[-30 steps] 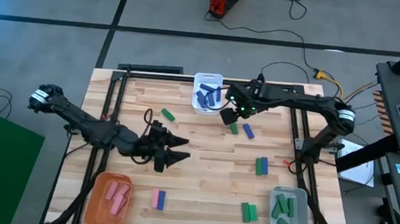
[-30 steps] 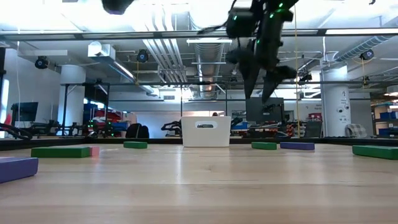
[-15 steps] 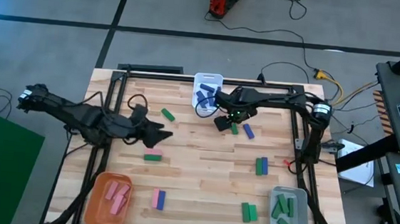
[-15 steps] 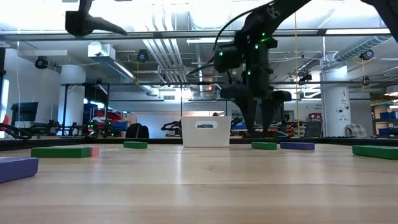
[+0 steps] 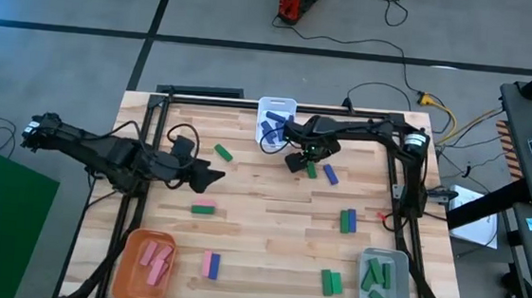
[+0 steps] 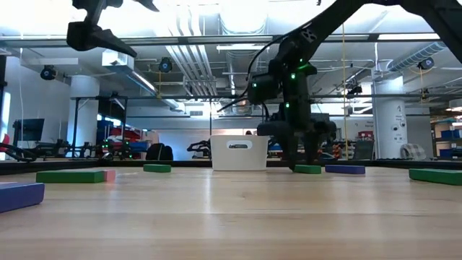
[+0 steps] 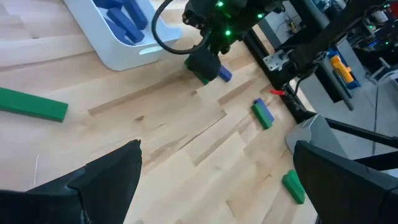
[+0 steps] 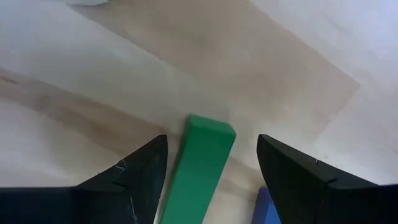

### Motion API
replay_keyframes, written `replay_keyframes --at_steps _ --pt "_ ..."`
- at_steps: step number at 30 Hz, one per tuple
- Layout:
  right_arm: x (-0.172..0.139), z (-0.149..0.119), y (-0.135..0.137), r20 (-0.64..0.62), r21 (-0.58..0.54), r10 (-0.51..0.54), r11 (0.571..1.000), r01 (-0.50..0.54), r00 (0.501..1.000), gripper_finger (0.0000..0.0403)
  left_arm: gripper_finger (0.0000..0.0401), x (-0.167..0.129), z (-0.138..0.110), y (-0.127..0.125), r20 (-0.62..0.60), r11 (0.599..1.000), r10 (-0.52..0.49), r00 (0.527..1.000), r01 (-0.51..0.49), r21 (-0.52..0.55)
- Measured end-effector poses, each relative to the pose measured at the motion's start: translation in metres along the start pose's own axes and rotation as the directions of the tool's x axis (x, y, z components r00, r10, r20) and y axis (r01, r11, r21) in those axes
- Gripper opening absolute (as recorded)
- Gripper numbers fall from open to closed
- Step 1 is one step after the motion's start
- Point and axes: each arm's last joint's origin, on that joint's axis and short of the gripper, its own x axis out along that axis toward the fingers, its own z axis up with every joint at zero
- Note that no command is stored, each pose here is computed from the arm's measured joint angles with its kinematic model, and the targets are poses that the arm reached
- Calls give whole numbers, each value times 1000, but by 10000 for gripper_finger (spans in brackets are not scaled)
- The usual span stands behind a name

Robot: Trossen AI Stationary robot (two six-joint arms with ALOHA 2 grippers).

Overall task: Sort blocks
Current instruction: Put the green block into the gray bin

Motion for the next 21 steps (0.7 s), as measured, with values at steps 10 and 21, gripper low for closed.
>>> replay_keyframes --at_steps 10,21 --pt "10 1 3 -13 -19 38 999 -38 999 216 377 0 0 0 0 1000 0 1000 0 1" --pt "10 1 5 -11 -30 55 998 -55 998 93 370 0 0 0 0 1000 -1 1000 1 3"
